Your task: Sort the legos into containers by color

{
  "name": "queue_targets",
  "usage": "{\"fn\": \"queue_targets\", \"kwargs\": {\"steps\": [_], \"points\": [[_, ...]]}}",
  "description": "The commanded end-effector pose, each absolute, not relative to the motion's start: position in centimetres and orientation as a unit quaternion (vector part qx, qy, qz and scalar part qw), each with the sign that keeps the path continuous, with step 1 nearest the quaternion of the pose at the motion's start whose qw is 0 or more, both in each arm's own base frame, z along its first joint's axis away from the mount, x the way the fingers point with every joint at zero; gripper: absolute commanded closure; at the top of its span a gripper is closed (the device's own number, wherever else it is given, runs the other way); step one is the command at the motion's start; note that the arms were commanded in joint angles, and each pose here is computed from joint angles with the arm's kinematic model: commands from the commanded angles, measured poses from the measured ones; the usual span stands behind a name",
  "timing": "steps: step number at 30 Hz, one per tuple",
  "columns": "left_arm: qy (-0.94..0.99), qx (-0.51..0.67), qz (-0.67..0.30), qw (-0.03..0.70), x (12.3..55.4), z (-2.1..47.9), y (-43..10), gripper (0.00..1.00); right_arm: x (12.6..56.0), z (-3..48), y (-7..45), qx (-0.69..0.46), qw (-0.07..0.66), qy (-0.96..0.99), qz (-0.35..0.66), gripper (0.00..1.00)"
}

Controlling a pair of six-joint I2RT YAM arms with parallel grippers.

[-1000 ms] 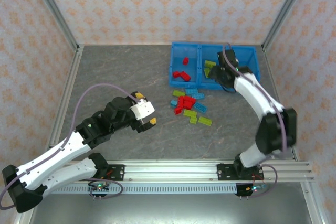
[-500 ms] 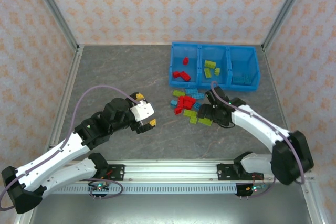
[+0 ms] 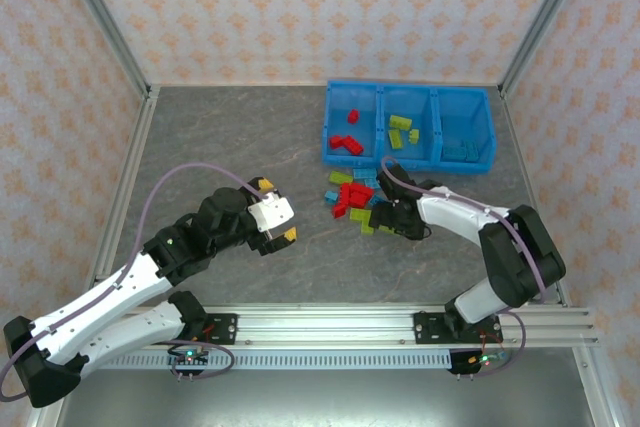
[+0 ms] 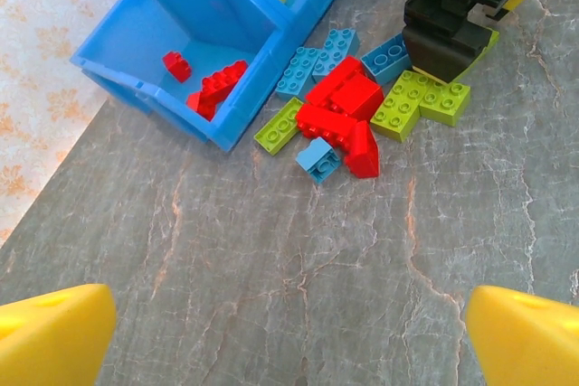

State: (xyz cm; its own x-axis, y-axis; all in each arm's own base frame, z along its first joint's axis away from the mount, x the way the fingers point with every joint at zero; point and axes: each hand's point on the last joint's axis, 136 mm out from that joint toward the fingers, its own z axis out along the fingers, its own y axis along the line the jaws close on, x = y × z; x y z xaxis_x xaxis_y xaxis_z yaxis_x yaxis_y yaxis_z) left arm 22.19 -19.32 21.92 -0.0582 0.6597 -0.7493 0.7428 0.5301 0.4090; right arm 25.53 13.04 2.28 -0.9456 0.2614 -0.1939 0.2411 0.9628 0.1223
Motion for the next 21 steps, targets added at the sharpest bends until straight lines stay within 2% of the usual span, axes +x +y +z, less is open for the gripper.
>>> {"fn": "queue_targets", "kwargs": {"steps": [1, 3, 9, 12, 16, 21], "points": [[0.727, 0.484, -0.033, 0.486, 22.4, 21.7, -19.0, 0.0, 24.6, 0.2, 12.2, 0.141, 0.084, 0.986, 0.02, 0.15], [0.726, 0.485, -0.033, 0.486, 22.4, 21.7, -19.0, 0.0, 24.6, 0.1, 12.6, 0.146, 0.085, 0.985, 0.033, 0.16], [0.726, 0.485, -0.032, 0.486, 22.3, 21.7, -19.0, 0.0, 24.2, -0.6, 11.9, 0.149, 0.082, 0.985, 0.017, 0.35], [0.727, 0.484, -0.031, 0.486, 22.3, 21.7, -18.9, 0.0, 23.6, -0.8, 10.4, 0.148, 0.076, 0.986, -0.028, 0.43], [0.726, 0.484, -0.032, 0.487, 22.4, 21.7, -19.0, 0.0, 23.0, 0.3, 9.0, 0.138, 0.09, 0.984, -0.065, 0.47], [0.727, 0.485, -0.033, 0.484, 22.4, 21.6, -19.1, 0.0, 23.8, 5.1, 10.0, 0.168, 0.158, 0.973, 0.01, 0.48]]}}
